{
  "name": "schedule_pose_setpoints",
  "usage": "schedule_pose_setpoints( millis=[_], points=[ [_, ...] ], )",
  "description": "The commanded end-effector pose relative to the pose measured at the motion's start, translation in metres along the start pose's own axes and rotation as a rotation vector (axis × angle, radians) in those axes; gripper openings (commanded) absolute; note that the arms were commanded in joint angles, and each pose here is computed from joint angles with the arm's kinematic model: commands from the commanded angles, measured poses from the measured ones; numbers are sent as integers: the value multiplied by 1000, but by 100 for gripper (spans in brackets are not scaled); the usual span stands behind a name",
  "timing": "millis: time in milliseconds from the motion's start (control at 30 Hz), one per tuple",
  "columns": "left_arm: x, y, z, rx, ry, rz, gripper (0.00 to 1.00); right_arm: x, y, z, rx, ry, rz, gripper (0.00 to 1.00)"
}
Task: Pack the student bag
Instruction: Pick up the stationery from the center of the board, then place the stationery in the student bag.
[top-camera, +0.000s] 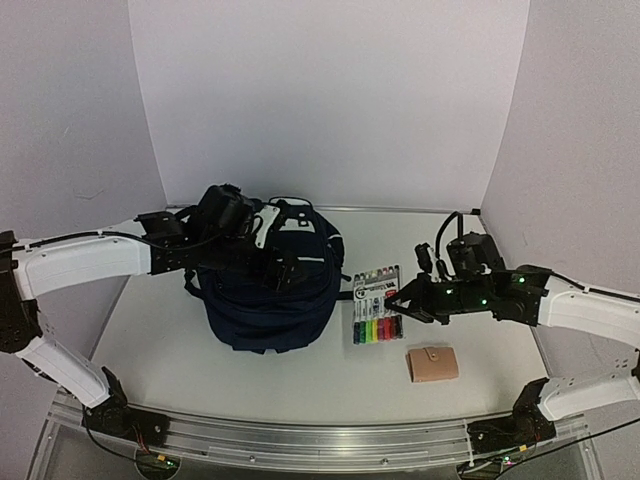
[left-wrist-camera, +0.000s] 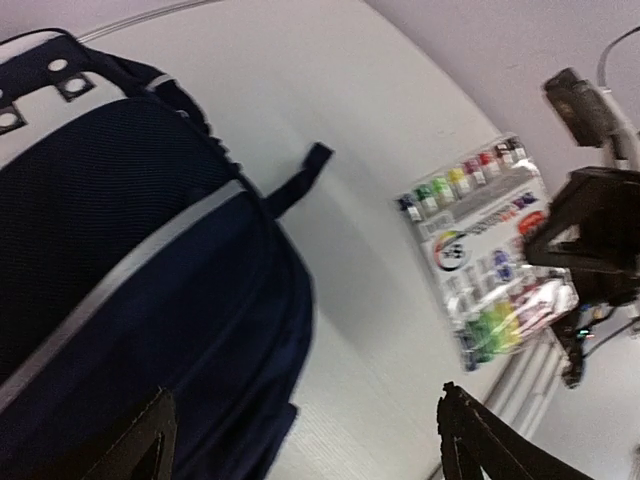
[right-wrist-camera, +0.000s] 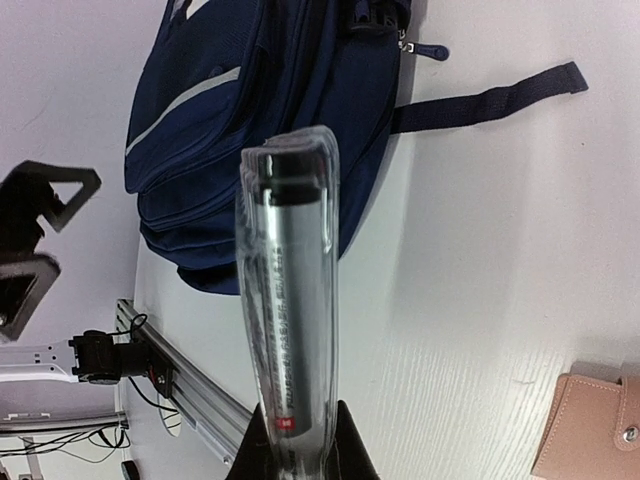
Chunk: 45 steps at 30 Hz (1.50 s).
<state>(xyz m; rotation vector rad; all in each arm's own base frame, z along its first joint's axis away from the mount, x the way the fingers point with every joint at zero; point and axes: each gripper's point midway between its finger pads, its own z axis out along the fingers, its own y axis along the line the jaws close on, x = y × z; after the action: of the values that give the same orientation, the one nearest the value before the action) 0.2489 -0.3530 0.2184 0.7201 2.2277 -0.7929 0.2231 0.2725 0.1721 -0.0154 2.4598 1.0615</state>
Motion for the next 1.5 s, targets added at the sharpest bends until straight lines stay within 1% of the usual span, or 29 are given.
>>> schedule_pose_setpoints(
  millis=[0, 67, 200, 300, 367, 567, 667, 733, 800, 900, 933, 967, 1000, 1067, 1100, 1200, 1333, 1400, 1467],
  points=[
    [20, 79, 17, -427, 169, 262, 91, -14, 18, -13, -39, -51, -6, 0],
    [17, 91, 21, -498, 178, 321, 92, -15, 20, -15, -49, -54, -10, 0],
    [11, 98, 26, -535, 168, 440, 93, -16, 24, -20, -61, -65, -15, 0],
    [6, 112, 22, -632, 172, 498, 94, -16, 23, -20, -63, -65, -15, 0],
    [-3, 119, 15, -694, 148, 510, 93, -15, 22, -19, -59, -63, -14, 0],
    [-36, 110, -3, -714, 25, 534, 93, -12, 20, -14, -57, -44, -14, 0],
    [-44, 107, -8, -708, 2, 537, 92, -12, 21, -12, -59, -37, -15, 0],
    [-45, 108, -9, -710, 6, 542, 90, -11, 22, -10, -63, -30, -15, 0],
    [-42, 111, -7, -714, 19, 548, 85, -11, 22, -9, -66, -27, -12, 0],
    [-39, 112, -5, -718, 36, 554, 64, -11, 23, -9, -69, -27, -7, 0],
    [-38, 113, -5, -715, 41, 555, 56, -11, 23, -9, -71, -27, -4, 0],
    [-37, 112, -4, -708, 45, 555, 40, -10, 23, -8, -74, -25, 0, 0],
    [-38, 110, -4, -698, 43, 552, 27, -10, 23, -7, -78, -22, 5, 0],
    [-40, 103, -4, -658, 34, 535, 7, -9, 28, -5, -110, -15, 23, 0],
    [-43, 98, -4, -633, 23, 527, 2, -8, 31, -4, -130, -9, 38, 0],
    [-51, 71, -2, -515, -1, 518, 0, -5, 38, -3, -181, 7, 66, 0],
    [-65, 24, 1, -427, -29, 559, 0, -4, 44, -3, -213, 19, 81, 0],
    [-71, 0, 4, -360, -41, 538, 0, -3, 48, -3, -237, 29, 88, 0],
    [-80, -18, 5, -286, -56, 487, 0, -2, 49, -3, -246, 39, 98, 0]
  ],
)
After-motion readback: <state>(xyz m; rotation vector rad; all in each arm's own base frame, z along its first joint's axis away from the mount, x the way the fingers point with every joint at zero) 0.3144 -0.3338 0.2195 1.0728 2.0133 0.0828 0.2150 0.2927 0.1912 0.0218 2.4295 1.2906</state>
